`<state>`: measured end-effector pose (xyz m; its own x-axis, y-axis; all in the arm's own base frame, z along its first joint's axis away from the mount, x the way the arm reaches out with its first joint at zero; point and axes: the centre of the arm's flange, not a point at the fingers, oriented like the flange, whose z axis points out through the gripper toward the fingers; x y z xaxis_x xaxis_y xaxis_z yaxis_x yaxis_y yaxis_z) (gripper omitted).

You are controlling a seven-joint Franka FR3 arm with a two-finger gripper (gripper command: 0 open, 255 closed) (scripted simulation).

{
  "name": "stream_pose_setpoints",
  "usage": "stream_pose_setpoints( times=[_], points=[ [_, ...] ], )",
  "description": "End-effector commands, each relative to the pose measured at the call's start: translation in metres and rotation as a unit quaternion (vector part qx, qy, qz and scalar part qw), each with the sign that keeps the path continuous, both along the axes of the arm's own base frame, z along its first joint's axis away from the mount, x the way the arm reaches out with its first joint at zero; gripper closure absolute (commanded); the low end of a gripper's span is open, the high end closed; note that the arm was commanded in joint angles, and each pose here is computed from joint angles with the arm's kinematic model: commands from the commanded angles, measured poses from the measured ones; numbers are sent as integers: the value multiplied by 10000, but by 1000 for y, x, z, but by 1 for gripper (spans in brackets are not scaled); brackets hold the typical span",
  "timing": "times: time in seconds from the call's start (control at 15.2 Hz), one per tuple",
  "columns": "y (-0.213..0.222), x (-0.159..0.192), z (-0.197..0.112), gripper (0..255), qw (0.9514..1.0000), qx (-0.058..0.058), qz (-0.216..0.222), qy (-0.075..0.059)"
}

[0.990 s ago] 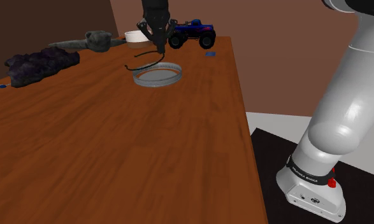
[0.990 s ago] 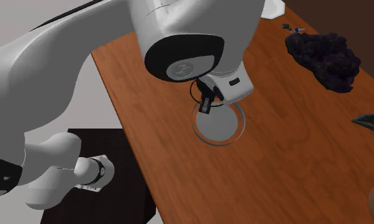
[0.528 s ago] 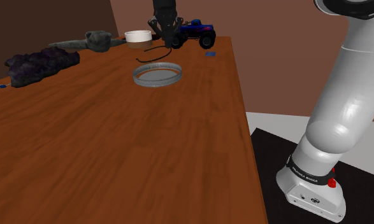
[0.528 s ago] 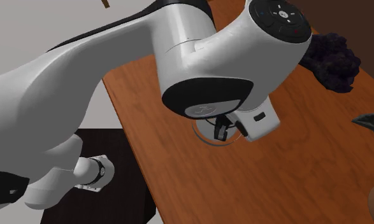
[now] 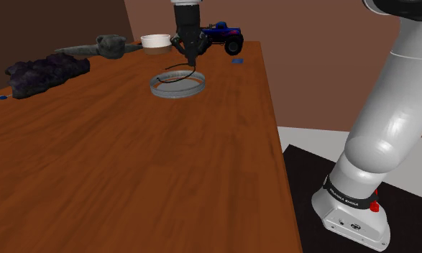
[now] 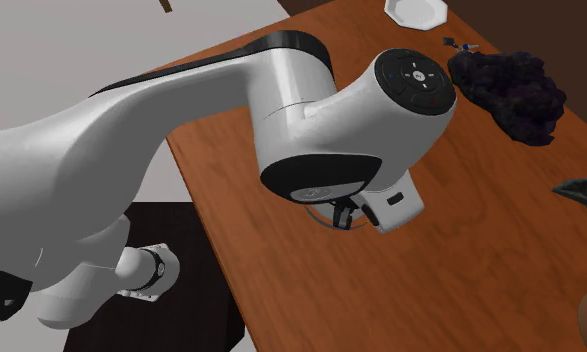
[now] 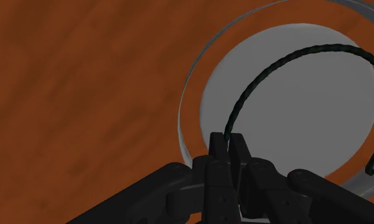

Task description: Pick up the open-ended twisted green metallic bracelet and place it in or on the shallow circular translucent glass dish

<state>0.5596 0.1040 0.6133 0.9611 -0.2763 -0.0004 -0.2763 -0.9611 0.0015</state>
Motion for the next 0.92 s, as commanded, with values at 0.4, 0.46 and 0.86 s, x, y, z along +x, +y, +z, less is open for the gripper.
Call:
stream_pose_setpoints(
  times=[0.4, 0.46, 0.86],
  points=[
    [0, 0, -34, 255, 10000, 0, 0, -2],
    [0, 0, -34, 255, 10000, 0, 0, -2],
    [0, 0, -34, 0, 10000, 0, -1, -2]
  ],
)
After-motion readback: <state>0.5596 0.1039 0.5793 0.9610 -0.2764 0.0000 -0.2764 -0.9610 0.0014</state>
